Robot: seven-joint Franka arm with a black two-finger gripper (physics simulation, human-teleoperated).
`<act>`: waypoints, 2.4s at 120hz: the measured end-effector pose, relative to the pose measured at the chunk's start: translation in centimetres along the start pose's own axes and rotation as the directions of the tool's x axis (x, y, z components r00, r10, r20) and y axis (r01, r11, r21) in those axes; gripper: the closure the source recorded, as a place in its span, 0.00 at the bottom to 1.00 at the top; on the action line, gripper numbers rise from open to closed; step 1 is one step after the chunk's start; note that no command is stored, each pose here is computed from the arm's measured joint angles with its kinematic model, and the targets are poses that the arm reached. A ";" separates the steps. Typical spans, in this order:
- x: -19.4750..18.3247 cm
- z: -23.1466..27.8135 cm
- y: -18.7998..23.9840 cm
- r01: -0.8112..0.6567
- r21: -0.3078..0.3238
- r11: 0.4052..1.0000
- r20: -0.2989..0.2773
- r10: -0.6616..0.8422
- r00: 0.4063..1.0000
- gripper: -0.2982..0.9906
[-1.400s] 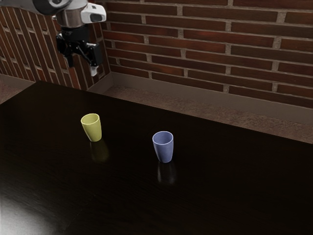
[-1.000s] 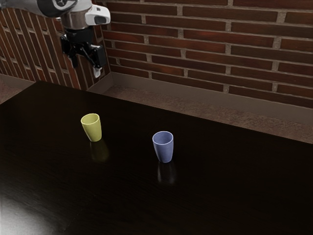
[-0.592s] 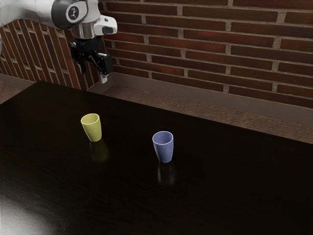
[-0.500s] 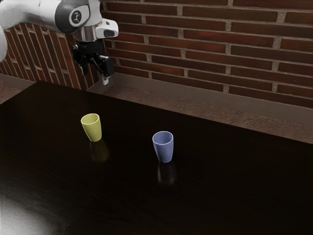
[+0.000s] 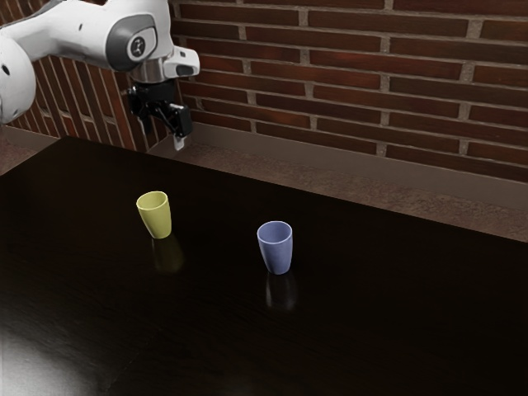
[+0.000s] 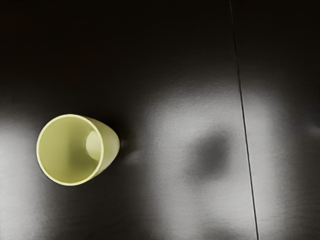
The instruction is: Place the left cup onto the right cup
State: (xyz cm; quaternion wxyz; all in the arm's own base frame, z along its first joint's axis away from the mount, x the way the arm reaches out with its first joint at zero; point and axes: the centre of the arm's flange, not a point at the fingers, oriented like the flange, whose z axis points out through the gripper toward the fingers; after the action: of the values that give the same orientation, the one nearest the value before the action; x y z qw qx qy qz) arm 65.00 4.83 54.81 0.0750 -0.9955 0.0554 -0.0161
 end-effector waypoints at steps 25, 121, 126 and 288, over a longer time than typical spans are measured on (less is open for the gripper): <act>0.9 2.4 -1.0 -0.008 -0.009 1.000 0.007 0.008 1.000 0.23; 3.1 7.5 -5.7 -0.085 -0.045 0.995 -0.027 0.083 0.996 0.23; 3.0 7.4 -5.7 -0.089 -0.048 0.995 -0.028 0.088 0.996 0.23; 1.4 16.1 -6.7 0.076 -0.067 0.995 -0.026 -0.078 0.997 0.23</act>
State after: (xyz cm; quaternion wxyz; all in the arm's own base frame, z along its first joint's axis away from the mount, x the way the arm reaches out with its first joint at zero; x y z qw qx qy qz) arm 67.79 13.67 39.92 0.0408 -0.9985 0.0187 -0.0312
